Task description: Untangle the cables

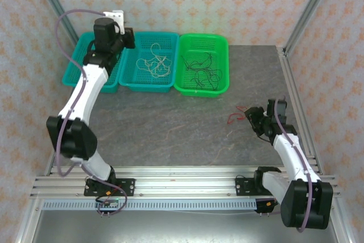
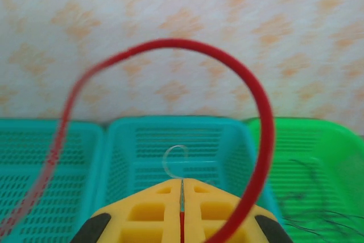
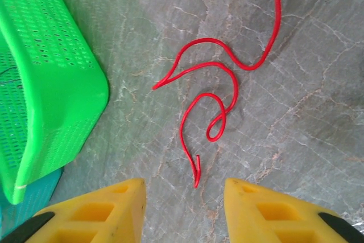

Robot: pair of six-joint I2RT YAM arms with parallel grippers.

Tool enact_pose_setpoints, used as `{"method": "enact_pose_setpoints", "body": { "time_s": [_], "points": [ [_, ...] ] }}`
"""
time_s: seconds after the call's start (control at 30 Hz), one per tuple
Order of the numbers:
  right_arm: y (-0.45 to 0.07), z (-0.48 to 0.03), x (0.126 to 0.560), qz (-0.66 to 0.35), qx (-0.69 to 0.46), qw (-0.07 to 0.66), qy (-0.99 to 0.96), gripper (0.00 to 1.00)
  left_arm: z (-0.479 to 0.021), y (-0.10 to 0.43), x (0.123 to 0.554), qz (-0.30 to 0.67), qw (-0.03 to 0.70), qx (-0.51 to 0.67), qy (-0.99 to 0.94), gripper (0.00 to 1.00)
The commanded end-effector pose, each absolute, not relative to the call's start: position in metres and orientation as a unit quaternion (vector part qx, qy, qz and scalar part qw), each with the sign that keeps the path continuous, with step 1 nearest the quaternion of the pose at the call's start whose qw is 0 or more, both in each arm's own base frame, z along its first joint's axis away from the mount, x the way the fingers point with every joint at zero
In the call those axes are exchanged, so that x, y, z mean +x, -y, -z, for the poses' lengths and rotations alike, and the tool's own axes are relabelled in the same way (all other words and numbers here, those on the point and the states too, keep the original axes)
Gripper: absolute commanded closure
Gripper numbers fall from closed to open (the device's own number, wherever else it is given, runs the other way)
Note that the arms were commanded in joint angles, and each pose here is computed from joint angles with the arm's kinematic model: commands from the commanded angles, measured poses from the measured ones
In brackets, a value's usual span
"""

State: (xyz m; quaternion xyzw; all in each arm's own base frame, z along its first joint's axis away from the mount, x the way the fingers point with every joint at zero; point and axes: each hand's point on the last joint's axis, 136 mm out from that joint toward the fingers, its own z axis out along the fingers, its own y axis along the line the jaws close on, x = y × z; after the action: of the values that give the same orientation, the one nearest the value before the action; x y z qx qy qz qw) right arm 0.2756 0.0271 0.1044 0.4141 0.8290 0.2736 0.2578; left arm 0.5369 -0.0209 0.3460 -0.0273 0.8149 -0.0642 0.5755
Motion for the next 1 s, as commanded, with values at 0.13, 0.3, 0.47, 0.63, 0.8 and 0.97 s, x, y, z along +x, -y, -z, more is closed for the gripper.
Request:
{"method": "enact_pose_setpoints", "body": {
  "time_s": [0.13, 0.3, 0.47, 0.63, 0.8, 0.97],
  "points": [
    [-0.027, -0.119, 0.27, -0.278, 0.408, 0.272, -0.826, 0.59, -0.247, -0.101, 0.573, -0.003, 0.474, -0.148, -0.868, 1.0],
    [-0.026, -0.122, 0.267, -0.273, 0.404, 0.276, -0.828, 0.58, -0.227, -0.131, 0.576, 0.004, 0.444, -0.17, -0.879, 0.63],
    [-0.026, -0.12, 0.272, -0.281, 0.413, 0.276, -0.821, 0.58, -0.249, -0.125, 0.554, 0.04, 0.453, -0.204, -0.867, 0.09],
    [-0.026, -0.123, 0.276, -0.279, 0.41, 0.276, -0.823, 0.58, -0.293, -0.097, 0.52, 0.118, 0.493, -0.222, -0.833, 0.0],
    [-0.018, -0.124, 0.282, -0.262, 0.418, 0.283, -0.823, 0.58, -0.341, -0.018, 0.476, 0.19, 0.541, -0.161, -0.803, 0.0],
    [-0.01, -0.123, 0.286, -0.243, 0.428, 0.292, -0.82, 0.54, -0.343, 0.11, 0.419, 0.253, 0.518, -0.028, -0.817, 0.0]
  ]
}}
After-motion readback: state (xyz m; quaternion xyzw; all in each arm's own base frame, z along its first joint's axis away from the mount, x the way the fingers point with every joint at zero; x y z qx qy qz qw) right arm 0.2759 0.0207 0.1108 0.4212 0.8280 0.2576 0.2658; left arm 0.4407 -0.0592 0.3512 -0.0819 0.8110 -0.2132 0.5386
